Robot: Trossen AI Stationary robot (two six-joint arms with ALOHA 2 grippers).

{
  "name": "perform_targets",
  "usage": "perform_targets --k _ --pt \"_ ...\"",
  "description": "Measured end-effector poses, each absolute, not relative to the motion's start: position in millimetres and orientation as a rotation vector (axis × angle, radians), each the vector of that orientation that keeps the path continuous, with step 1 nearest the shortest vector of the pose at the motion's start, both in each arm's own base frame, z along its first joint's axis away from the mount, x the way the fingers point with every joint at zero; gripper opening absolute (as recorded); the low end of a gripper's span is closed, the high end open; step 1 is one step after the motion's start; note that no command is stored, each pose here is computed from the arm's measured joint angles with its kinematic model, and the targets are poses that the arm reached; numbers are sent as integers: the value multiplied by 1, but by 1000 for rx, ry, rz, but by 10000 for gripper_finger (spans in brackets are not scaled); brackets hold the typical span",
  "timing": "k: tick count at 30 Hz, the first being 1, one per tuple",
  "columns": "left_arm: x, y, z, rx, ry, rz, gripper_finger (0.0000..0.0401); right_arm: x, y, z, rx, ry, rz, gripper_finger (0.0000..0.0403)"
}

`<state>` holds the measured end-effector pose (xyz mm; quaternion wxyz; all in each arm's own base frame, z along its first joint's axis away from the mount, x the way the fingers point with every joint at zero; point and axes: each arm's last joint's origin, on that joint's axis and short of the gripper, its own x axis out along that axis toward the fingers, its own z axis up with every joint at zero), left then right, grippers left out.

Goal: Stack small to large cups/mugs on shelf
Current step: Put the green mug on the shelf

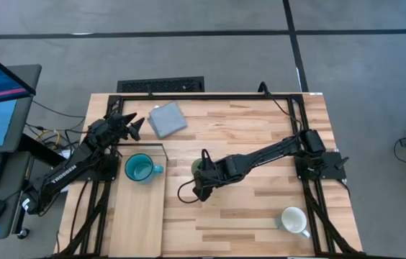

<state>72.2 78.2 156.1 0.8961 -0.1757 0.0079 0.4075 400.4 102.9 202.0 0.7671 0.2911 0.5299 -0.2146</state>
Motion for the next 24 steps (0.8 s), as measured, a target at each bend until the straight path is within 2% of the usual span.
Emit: perform_targets --k 17,24 --pt "72 78 156 -337 28 844 261 404 98 203 639 1124 -455 280" --pt "72 78 156 -336 28 844 261 403 99 186 715 1110 -436 280"
